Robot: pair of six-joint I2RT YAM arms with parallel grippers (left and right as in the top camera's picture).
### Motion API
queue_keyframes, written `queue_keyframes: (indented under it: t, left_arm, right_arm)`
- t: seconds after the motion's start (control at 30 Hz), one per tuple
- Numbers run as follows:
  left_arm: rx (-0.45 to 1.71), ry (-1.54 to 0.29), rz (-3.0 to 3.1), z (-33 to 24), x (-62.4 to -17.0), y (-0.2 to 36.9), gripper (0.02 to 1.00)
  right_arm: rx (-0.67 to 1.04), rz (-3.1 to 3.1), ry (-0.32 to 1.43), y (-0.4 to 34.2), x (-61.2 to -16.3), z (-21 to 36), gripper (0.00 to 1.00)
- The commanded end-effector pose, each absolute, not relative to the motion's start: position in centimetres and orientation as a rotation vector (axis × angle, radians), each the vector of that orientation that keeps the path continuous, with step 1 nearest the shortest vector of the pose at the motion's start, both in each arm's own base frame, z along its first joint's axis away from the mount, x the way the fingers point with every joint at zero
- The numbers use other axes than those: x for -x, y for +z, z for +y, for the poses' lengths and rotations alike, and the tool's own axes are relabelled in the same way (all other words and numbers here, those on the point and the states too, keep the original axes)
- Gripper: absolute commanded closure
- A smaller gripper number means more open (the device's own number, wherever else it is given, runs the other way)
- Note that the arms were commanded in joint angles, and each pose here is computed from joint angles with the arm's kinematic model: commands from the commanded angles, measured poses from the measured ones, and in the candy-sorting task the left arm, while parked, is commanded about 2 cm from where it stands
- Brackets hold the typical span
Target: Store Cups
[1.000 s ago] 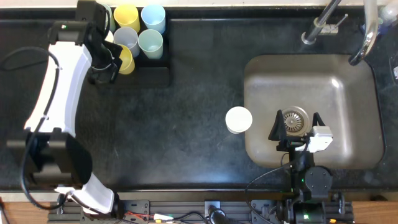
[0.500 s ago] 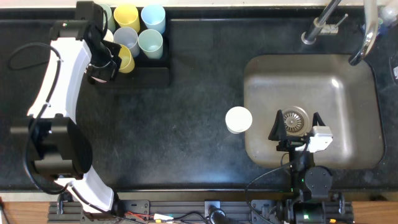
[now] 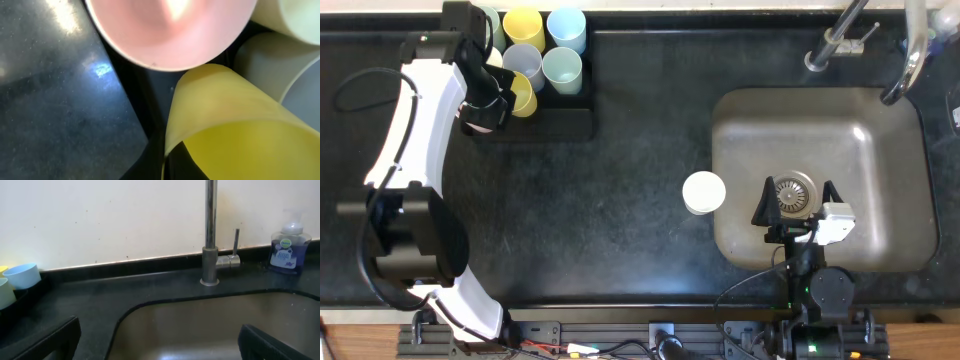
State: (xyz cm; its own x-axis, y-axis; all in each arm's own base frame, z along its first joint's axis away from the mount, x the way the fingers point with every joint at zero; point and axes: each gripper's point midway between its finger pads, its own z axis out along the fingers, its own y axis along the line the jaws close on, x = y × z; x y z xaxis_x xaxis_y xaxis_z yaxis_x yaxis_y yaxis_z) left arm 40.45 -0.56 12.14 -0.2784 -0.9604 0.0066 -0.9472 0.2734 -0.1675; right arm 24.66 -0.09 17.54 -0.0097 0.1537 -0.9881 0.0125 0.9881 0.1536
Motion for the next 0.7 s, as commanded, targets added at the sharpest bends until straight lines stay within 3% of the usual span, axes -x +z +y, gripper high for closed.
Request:
queue_keyframes:
  t: [0.03, 0.23, 0.7]
  left_arm:
    - [1.848, -0.230, 2.441, -0.9, -39.0, 13.7, 0.980]
    - [1.837, -0.234, 2.434, -0.8, -38.5, 14.6, 0.980]
    - [1.837, -0.194, 2.427, -0.4, -38.5, 12.1, 0.980]
  right_arm:
    - [-0.128, 1.577, 0.110, 17.2, -24.7, -0.2, 0.003]
    - [-0.128, 1.577, 0.110, 17.2, -24.7, -0.2, 0.005]
    - [-0.128, 1.577, 0.110, 17.2, -24.7, -0.2, 0.003]
